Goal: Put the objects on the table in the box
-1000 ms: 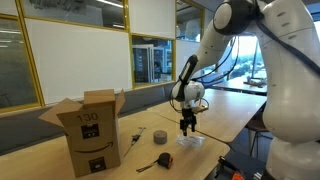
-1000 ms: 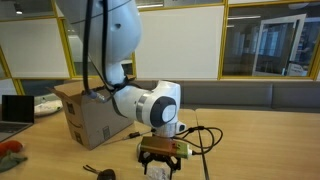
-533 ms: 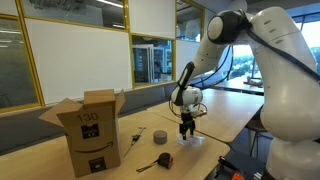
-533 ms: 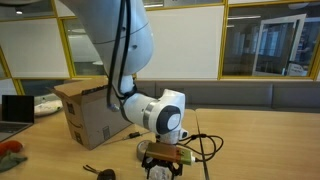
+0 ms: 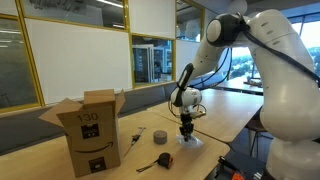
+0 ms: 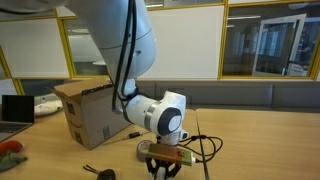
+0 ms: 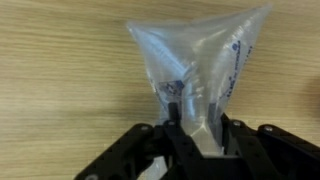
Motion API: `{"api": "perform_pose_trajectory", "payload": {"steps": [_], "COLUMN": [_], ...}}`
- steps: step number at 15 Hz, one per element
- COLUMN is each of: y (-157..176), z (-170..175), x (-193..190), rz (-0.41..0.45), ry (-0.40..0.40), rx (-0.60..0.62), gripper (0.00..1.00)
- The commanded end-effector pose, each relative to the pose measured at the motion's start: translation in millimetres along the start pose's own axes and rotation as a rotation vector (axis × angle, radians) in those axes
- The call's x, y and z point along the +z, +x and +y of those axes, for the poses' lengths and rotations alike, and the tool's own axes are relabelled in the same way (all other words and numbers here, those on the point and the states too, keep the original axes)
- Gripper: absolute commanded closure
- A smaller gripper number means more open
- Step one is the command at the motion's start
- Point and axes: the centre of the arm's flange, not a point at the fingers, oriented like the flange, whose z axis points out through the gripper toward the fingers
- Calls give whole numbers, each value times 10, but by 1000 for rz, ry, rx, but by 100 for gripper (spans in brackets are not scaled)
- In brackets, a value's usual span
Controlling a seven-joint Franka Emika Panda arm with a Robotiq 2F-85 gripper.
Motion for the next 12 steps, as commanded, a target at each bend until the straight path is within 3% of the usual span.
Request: {"api": "perform_pose_trajectory", "payload": {"steps": [1, 4, 6, 12], "y": [62, -2, -70, -150], "z": [37, -25, -96, -537], "x": [-68, -261, -471, -1507], "rz": [2, 1, 13, 176], "ry": [18, 29, 27, -36], "rx": [-7, 20, 61, 173], "gripper": [92, 90, 95, 92]}}
